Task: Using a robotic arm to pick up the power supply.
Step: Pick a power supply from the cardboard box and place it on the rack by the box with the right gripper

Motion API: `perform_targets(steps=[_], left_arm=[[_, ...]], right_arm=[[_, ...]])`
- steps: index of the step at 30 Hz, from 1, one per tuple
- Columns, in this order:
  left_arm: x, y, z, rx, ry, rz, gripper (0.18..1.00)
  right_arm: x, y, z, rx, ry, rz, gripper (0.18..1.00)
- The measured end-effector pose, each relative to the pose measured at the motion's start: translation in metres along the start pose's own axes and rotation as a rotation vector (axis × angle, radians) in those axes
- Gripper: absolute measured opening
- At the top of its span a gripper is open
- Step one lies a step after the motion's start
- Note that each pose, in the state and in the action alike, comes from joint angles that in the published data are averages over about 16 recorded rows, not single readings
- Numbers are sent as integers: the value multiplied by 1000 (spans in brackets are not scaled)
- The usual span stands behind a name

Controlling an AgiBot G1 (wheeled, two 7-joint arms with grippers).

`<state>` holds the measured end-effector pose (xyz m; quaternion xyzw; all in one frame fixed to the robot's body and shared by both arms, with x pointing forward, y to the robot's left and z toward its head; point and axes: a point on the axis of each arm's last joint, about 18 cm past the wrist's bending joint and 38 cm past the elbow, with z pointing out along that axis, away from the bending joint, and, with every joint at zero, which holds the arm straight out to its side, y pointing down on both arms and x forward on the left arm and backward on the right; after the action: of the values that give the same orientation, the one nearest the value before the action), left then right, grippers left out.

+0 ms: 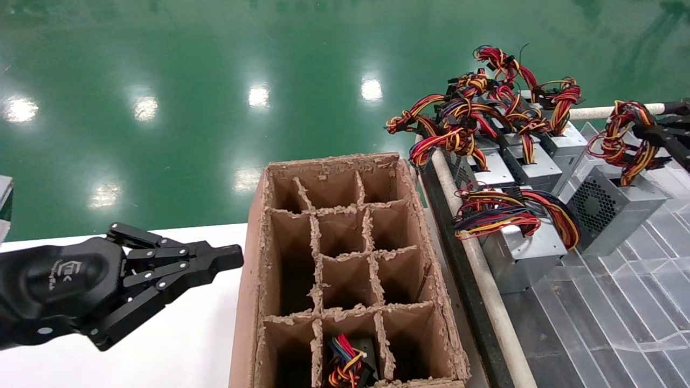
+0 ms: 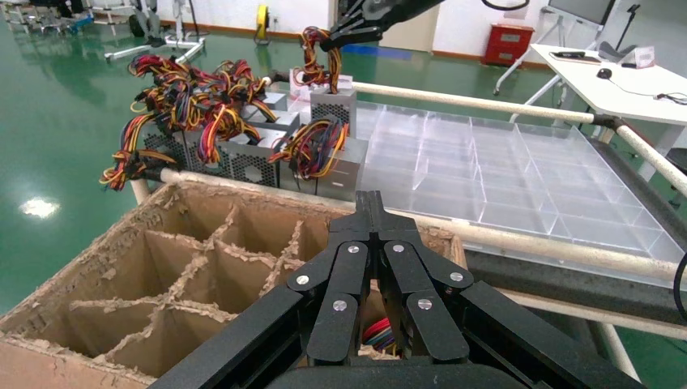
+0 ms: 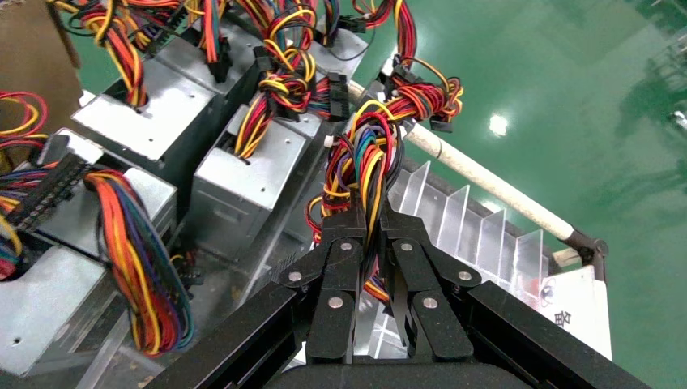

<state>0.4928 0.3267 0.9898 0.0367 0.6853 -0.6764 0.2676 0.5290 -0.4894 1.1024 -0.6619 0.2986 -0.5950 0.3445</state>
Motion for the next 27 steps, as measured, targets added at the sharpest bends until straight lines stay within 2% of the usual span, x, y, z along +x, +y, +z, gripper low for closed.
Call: perform_targets(steps=[16,27], left_arm=[[0,0,0,0,0,0,191],[0,0,0,0,0,0,191]], right_arm=[[-11,1,34,44,43,14,200],[-30,11,52,27,8,41,200]])
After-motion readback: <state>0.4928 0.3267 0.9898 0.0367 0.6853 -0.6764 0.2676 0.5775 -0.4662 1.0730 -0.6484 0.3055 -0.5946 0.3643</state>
